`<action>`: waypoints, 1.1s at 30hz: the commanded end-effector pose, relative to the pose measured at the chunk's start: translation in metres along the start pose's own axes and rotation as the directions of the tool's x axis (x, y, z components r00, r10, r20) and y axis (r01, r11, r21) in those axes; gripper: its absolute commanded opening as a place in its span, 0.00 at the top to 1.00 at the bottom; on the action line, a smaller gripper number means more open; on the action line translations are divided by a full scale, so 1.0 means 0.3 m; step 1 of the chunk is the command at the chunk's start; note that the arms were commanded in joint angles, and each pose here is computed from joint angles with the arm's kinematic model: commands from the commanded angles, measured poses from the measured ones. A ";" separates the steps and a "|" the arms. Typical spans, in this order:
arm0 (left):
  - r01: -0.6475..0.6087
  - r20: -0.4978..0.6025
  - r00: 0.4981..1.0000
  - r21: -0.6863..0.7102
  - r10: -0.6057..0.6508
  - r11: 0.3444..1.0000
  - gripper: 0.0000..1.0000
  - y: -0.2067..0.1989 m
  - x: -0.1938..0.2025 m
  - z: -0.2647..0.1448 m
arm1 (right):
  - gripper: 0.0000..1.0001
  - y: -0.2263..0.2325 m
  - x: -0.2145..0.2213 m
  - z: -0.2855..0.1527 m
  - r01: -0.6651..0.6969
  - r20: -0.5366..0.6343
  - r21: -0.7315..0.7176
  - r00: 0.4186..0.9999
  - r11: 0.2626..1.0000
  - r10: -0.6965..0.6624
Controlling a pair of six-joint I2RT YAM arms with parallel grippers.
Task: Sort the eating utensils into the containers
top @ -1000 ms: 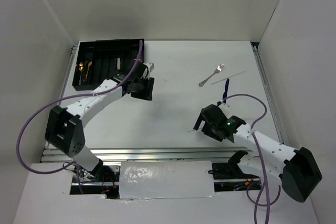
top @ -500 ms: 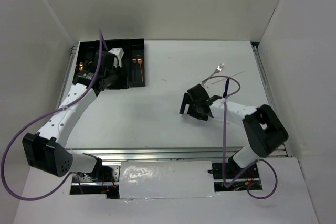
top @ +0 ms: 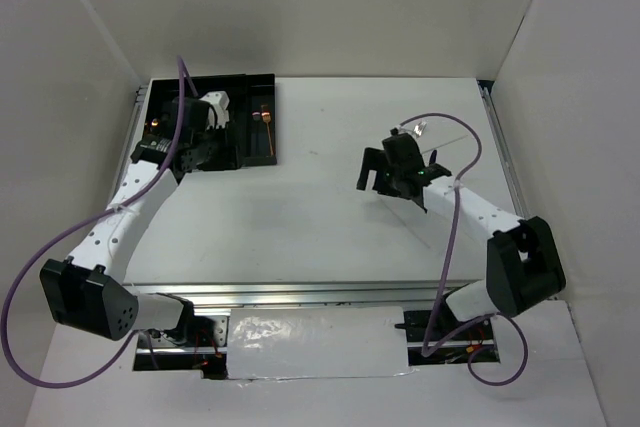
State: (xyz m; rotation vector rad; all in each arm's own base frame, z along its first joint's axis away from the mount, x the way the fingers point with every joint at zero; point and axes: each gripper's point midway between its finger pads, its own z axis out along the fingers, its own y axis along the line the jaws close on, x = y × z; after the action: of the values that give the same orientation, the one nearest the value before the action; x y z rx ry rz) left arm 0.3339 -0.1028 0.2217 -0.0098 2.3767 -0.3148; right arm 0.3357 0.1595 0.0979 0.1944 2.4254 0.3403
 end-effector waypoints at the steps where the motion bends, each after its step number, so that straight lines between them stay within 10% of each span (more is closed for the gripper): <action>1: -0.002 0.028 1.000 0.081 0.000 0.997 0.40 -0.055 -0.019 -0.011 | 0.00 -0.193 0.087 0.011 -0.002 -0.088 0.134 0.996 0.991 0.014; 22: -0.028 0.015 0.999 0.023 0.028 0.999 0.40 -0.008 0.014 -0.023 | 0.21 -0.276 0.280 0.057 0.036 -0.375 0.276 0.924 0.960 0.073; 33: -0.041 0.018 0.999 0.000 0.041 0.999 0.41 0.023 -0.018 -0.032 | 1.00 -0.131 0.325 0.076 0.048 -0.456 0.138 0.890 0.989 0.021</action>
State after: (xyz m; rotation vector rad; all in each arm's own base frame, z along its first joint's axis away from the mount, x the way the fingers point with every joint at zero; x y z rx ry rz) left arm 0.3247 -0.0967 0.2094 0.0121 2.4129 -0.3027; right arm 0.2828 0.1149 0.0116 0.2162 2.8561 0.0344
